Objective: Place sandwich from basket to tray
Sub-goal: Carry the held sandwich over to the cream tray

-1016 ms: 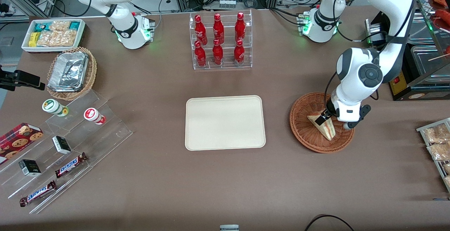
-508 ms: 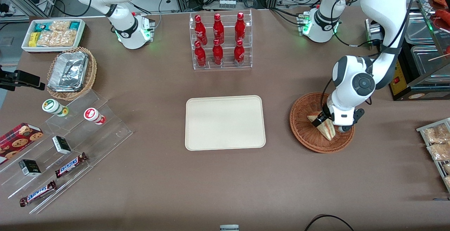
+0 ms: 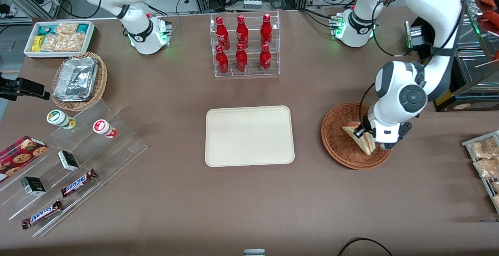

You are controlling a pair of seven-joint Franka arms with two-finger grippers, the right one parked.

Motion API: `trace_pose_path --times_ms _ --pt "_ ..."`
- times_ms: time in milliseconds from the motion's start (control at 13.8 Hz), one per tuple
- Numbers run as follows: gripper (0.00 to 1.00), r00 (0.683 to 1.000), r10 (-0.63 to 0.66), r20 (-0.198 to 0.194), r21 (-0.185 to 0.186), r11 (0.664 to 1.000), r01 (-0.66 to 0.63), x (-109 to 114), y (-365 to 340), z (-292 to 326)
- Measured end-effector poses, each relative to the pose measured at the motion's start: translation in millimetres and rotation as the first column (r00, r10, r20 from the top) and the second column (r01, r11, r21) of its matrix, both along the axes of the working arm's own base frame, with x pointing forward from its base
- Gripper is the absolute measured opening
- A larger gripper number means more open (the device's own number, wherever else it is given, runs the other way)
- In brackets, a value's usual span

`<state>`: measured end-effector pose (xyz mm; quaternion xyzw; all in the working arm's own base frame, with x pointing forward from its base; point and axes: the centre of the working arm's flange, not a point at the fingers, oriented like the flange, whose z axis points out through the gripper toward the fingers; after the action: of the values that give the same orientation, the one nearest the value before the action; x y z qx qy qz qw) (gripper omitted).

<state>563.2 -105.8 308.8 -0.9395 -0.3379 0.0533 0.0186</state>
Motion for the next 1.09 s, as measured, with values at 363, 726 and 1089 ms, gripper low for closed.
trace_pose_path --times_ms 363,726,1089 --pt "0.16 0.978 -0.209 0.024 -0.022 0.978 0.21 19.5 -54.4 60.6" --pt "0.16 0.912 -0.41 0.024 -0.046 0.911 0.411 7.9 -164.6 42.6" --pt "0.16 0.864 -0.501 0.049 -0.068 0.861 0.503 3.6 -268.1 21.8"
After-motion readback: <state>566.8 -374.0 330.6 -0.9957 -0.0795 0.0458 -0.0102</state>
